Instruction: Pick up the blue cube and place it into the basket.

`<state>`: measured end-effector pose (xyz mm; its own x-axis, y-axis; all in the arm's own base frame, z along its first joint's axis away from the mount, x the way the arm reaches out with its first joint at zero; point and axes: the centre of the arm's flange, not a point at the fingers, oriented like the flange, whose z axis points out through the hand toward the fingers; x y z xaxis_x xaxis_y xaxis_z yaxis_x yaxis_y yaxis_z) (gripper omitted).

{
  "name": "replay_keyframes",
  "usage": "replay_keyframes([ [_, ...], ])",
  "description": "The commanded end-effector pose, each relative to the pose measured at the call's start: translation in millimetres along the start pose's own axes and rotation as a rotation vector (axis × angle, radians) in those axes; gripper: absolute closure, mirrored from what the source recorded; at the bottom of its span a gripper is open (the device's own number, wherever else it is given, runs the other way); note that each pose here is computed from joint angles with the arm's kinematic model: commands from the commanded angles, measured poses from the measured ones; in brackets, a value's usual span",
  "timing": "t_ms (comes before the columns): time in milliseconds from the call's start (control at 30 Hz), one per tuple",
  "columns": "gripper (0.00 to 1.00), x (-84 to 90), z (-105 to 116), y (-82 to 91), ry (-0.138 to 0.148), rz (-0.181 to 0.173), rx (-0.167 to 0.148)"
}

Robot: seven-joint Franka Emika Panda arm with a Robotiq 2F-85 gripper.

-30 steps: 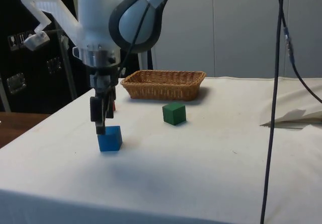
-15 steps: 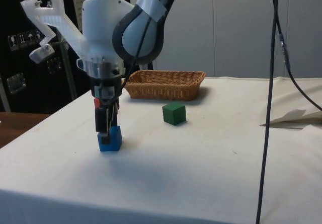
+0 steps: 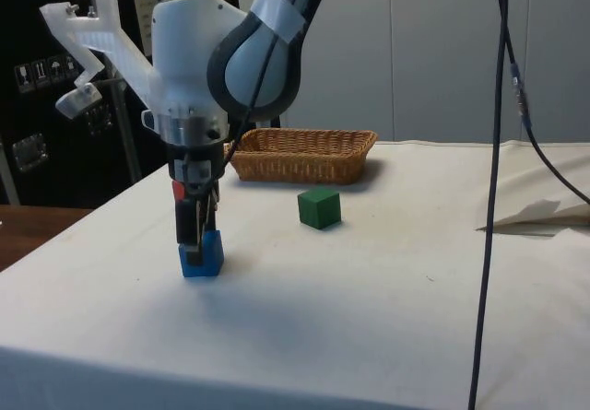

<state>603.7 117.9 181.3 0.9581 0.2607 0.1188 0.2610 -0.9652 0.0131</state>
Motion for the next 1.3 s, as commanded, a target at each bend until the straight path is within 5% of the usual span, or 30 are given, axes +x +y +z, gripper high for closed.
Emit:
replay_keyframes([
  [0,0.00,-0.2,1.4,-0.2,0.001,-0.001,0.000],
  [400,0.00,-1.6,7.0,0.0,-0.005,-0.001,0.001],
  [500,0.11,-1.8,7.6,0.0,-0.006,-0.001,0.001],
  [567,0.49,-1.8,7.6,0.0,-0.006,-0.001,0.001],
  [733,1.00,-1.8,7.6,0.5,-0.005,0.000,0.000],
  [1267,1.00,-1.9,6.8,0.1,-0.009,0.001,0.002],
])
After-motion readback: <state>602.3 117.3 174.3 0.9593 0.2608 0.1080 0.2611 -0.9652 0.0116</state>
